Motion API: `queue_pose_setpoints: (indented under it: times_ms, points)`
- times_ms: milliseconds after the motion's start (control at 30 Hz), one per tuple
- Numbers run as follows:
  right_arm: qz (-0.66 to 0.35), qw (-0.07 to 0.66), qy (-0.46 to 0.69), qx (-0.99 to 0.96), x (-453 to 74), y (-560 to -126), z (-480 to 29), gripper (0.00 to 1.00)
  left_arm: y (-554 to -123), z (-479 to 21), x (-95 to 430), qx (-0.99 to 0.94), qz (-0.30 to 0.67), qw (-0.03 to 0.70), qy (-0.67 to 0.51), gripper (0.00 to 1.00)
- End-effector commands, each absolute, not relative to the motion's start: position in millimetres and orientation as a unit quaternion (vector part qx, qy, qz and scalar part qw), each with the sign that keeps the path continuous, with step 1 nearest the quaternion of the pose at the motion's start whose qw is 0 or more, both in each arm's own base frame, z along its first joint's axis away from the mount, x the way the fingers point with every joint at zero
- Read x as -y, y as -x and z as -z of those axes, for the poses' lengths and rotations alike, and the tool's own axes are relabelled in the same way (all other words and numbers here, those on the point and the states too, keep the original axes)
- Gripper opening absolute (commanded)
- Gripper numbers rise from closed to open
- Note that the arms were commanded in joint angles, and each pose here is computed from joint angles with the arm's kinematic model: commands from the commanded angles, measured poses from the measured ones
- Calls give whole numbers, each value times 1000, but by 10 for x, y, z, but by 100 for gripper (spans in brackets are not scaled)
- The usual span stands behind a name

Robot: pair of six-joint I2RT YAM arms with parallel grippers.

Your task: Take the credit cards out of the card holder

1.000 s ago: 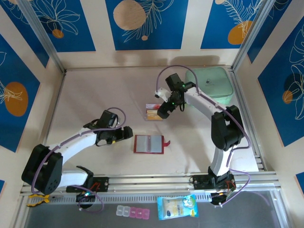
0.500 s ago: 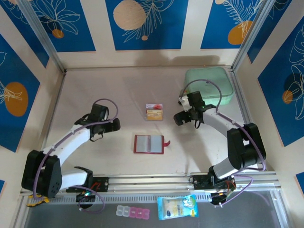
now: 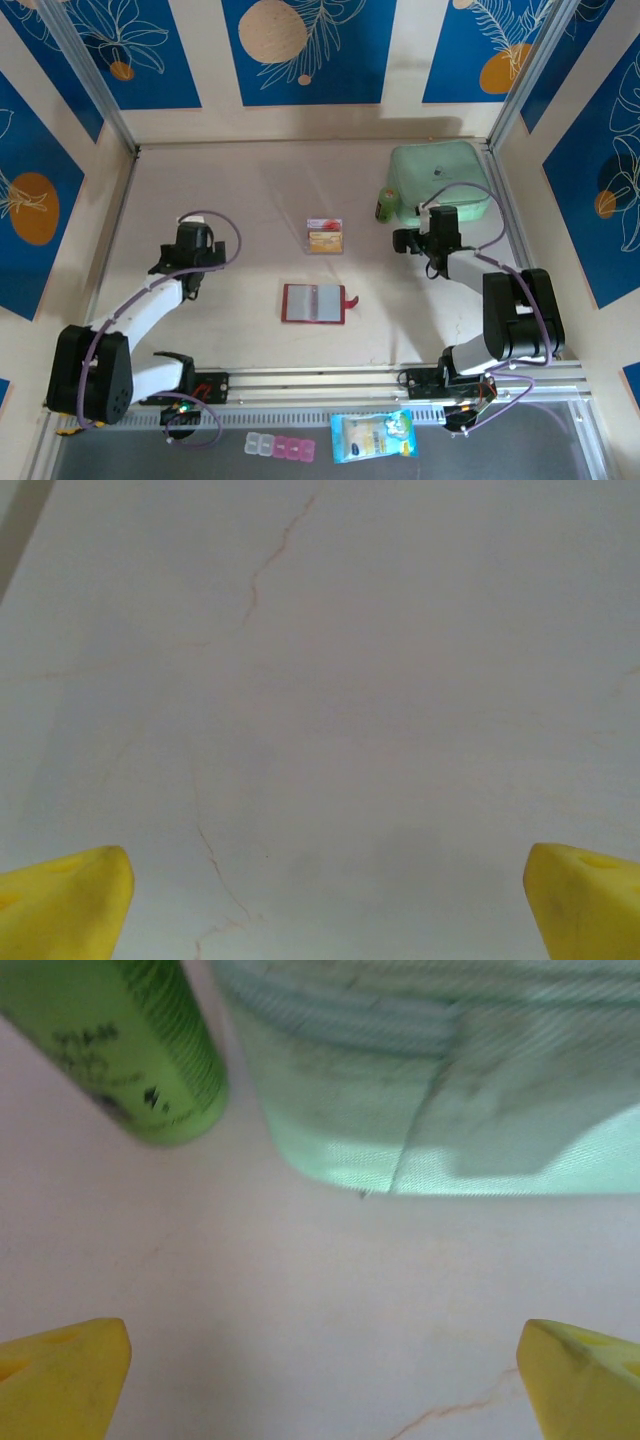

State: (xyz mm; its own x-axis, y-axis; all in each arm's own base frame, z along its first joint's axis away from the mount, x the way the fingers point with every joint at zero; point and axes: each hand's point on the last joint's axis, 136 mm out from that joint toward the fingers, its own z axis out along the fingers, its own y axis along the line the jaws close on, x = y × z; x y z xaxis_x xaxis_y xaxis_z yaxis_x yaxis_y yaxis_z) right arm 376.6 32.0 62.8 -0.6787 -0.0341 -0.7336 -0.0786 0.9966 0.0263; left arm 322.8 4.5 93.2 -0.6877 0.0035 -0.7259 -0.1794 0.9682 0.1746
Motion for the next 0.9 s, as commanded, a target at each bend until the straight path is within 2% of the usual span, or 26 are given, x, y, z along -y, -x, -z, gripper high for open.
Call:
queue_pose_setpoints:
  times_ms: [0, 333, 467, 600, 767, 867]
  points:
    - [-59, 490, 6, -870, -308, -3993, -1003, 99, -3449, -1058, -100, -876, -112, 467, 45, 99]
    - [-78, 544, 0, -835, -241, -4019, -998, 99, -3786, -1156, 12, -820, -55, 569, 20, 99]
    - [-90, 545, 4, -834, -251, -3993, -985, 99, -3848, -1172, 67, -799, -44, 600, -6, 99]
    - [-103, 549, 26, -829, -328, -3963, -938, 99, -3866, -996, 108, -786, -32, 617, -17, 99]
    - [-102, 548, 25, -830, -322, -3966, -933, 99, -3964, -886, 202, -820, -18, 570, -42, 100]
    - [-102, 550, 25, -828, -323, -3962, -938, 99, -3968, -911, 192, -816, -20, 577, -40, 99]
